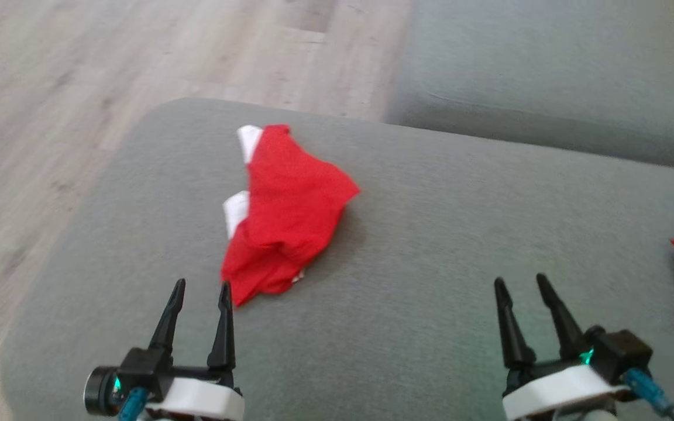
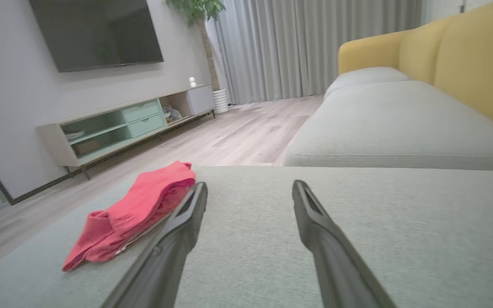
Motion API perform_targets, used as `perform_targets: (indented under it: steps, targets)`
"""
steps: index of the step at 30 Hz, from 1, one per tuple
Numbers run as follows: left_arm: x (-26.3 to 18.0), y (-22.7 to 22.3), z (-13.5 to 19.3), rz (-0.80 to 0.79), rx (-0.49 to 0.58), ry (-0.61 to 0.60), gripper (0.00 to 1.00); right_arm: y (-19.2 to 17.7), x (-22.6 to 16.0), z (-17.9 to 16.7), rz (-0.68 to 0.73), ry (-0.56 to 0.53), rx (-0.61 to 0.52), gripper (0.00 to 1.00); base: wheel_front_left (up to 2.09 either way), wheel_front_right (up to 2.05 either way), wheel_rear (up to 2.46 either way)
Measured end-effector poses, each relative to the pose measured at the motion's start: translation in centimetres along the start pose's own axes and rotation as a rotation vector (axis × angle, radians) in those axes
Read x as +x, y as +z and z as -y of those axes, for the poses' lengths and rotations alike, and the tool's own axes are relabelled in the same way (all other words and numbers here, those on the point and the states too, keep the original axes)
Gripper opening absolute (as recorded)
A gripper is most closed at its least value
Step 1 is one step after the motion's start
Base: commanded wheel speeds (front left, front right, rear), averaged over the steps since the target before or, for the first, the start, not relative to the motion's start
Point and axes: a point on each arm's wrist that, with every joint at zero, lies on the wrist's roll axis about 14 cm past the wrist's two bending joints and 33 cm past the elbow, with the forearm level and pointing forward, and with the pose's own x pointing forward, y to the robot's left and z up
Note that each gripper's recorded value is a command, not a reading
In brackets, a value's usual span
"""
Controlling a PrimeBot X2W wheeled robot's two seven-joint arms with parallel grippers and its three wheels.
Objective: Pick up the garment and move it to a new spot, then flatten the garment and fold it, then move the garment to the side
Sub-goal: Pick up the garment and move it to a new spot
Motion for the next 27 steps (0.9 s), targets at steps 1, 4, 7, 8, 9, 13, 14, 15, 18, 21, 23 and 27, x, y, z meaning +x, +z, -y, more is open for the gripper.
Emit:
perform_targets:
  steps: [1, 4, 7, 8, 9, 13, 14, 15, 18, 21, 23, 27]
  targets:
    - [-0.3, 0.1, -0.5, 0.003, 0.004, 0.015, 1.0, -0.3, 0.1, -0.6, -0.01, 0.018, 0.0, 1.0, 0.0, 0.0, 0.0]
    - [-1.7, -0.2, -1.9, 0.001, 0.0, 0.064, 1.0, -0.6, 0.5, -2.0, -0.021, 0.063, 0.009, 1.0, 0.0, 0.0, 0.0]
    - [-2.8, -0.4, -3.1, -0.002, -0.003, 0.106, 1.0, -0.7, 1.0, -3.7, -0.029, 0.116, 0.011, 1.0, 0.0, 0.0, 0.0]
    - [-3.2, -0.4, -3.5, -0.002, -0.003, 0.118, 1.0, -0.8, 1.0, -4.2, -0.033, 0.134, 0.01, 1.0, 0.0, 0.0, 0.0]
    - [-3.4, -0.4, -3.9, 0.0, -0.003, 0.13, 1.0, -1.0, 1.1, -4.7, -0.037, 0.148, 0.01, 1.0, 0.0, 0.0, 0.0]
    - [-4.3, -0.2, -5.6, 0.006, 0.006, 0.181, 1.0, -1.5, 1.2, -5.5, -0.056, 0.175, 0.013, 1.0, 0.0, 0.0, 0.0]
    - [-4.4, -0.2, -6.0, 0.002, 0.012, 0.186, 1.0, -1.6, 1.2, -5.5, -0.059, 0.176, 0.015, 1.0, 0.0, 0.0, 0.0]
    - [-4.4, -0.3, -6.0, -0.004, 0.018, 0.18, 1.0, -1.7, 1.3, -5.5, -0.062, 0.176, 0.021, 1.0, 0.0, 0.0, 0.0]
    - [-4.1, -0.7, -5.8, -0.02, 0.025, 0.163, 1.0, -2.1, 1.3, -5.2, -0.071, 0.167, 0.032, 1.0, 0.0, 0.0, 0.0]
    - [-3.3, -1.0, -5.2, -0.049, 0.039, 0.117, 1.0, -2.3, 1.4, -4.4, -0.075, 0.143, 0.044, 1.0, 0.0, 0.0, 0.0]
    - [-1.9, -1.1, -4.5, -0.085, 0.071, 0.061, 1.0, -2.5, 1.6, -3.4, -0.077, 0.117, 0.053, 1.0, 0.0, 0.0, 0.0]
    - [2.5, -0.5, -2.9, -0.16, 0.155, -0.062, 1.0, -2.7, 2.3, -1.3, -0.074, 0.061, 0.061, 1.0, 0.0, 0.0, 0.0]
